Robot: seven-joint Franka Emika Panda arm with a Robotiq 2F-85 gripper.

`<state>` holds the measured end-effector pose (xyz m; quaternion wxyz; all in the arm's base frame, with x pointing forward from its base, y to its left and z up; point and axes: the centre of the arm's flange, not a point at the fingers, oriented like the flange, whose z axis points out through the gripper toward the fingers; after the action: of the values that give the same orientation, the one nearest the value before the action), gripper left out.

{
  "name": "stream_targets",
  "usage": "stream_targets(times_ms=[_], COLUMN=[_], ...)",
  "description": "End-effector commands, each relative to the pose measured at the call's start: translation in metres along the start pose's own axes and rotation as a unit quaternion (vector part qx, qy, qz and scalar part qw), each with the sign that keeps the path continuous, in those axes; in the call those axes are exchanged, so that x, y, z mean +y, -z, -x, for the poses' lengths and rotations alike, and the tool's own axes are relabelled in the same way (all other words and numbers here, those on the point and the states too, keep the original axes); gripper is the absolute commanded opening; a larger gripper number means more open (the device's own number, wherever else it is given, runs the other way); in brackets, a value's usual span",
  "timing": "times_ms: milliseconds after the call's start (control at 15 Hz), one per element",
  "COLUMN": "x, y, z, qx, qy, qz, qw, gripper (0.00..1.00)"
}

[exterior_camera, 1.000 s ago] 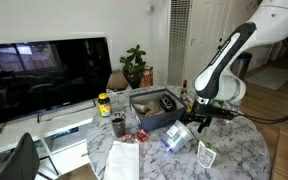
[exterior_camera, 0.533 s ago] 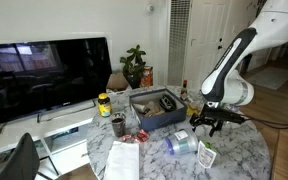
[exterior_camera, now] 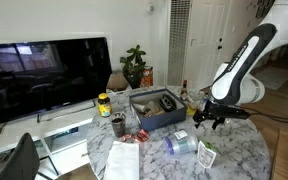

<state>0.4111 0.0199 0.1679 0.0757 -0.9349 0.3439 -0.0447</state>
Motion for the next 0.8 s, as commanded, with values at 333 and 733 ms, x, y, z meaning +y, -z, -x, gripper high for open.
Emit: stream_targets(times_ms=[333, 733], x=[-0.095, -0.206], y=[0.099, 0.112], z=[0.03, 0.068], qx=[0.01, -0.017], qy=[0.262, 0.41], qz=[0.019, 0.032], qw=[0.9649, 0.9113], gripper=[1.0, 1.0])
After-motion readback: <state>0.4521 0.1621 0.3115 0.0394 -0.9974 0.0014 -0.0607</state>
